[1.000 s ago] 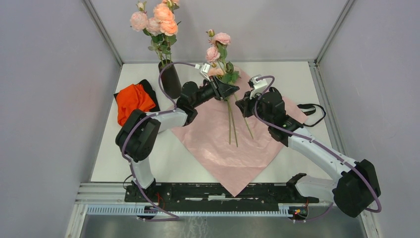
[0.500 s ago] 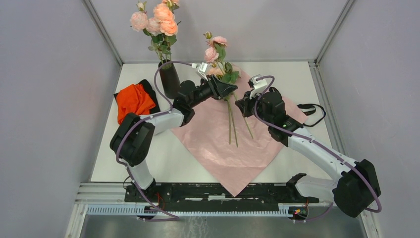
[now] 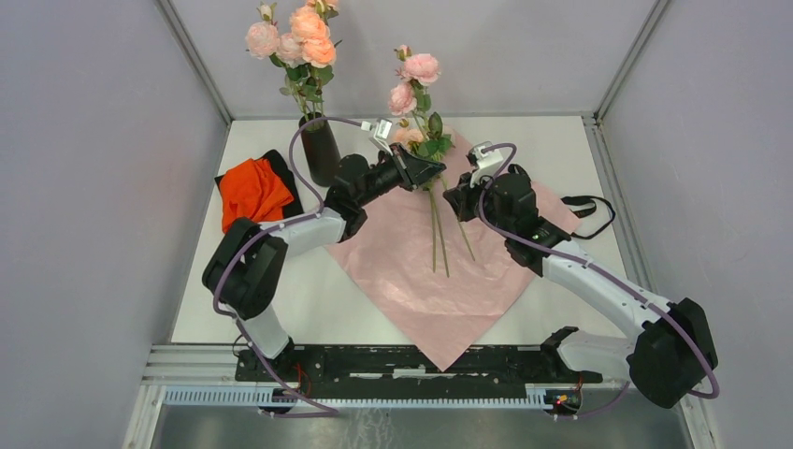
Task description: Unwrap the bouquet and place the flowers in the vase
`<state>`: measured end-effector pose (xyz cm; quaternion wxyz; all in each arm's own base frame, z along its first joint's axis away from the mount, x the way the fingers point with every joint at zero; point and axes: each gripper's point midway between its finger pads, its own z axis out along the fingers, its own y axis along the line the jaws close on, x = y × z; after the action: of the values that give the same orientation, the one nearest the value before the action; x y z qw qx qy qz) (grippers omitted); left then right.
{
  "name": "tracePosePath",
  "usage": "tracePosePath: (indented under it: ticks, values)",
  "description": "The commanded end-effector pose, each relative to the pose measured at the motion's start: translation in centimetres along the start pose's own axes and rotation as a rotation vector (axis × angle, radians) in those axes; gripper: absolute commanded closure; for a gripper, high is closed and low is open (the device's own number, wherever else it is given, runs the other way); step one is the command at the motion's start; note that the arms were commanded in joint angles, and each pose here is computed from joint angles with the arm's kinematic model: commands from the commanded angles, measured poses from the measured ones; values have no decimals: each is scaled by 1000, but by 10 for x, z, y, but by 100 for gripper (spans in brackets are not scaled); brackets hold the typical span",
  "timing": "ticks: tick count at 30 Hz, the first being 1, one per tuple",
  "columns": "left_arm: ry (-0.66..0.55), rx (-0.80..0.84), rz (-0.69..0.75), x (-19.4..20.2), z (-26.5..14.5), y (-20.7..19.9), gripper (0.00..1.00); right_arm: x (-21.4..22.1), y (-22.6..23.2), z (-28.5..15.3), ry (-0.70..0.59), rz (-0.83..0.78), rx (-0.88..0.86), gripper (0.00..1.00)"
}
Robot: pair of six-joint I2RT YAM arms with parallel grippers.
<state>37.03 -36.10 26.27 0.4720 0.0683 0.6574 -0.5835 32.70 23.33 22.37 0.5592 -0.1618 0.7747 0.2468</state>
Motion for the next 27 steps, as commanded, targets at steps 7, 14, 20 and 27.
tracePosePath:
  ticks: [7,14,20,27]
  values:
    - [-66,-198,384,-64,-6,1,98,-21,-8,-10,-99,1,62,27]
    - [-251,-525,690,-155,-49,2,98,-18,-11,-9,-88,-12,73,25]
    - [-485,-799,840,-240,-115,4,98,-9,-11,-4,-70,-5,65,25]
    - [-681,-899,893,-308,-163,-10,98,0,-10,3,-46,-2,56,25]
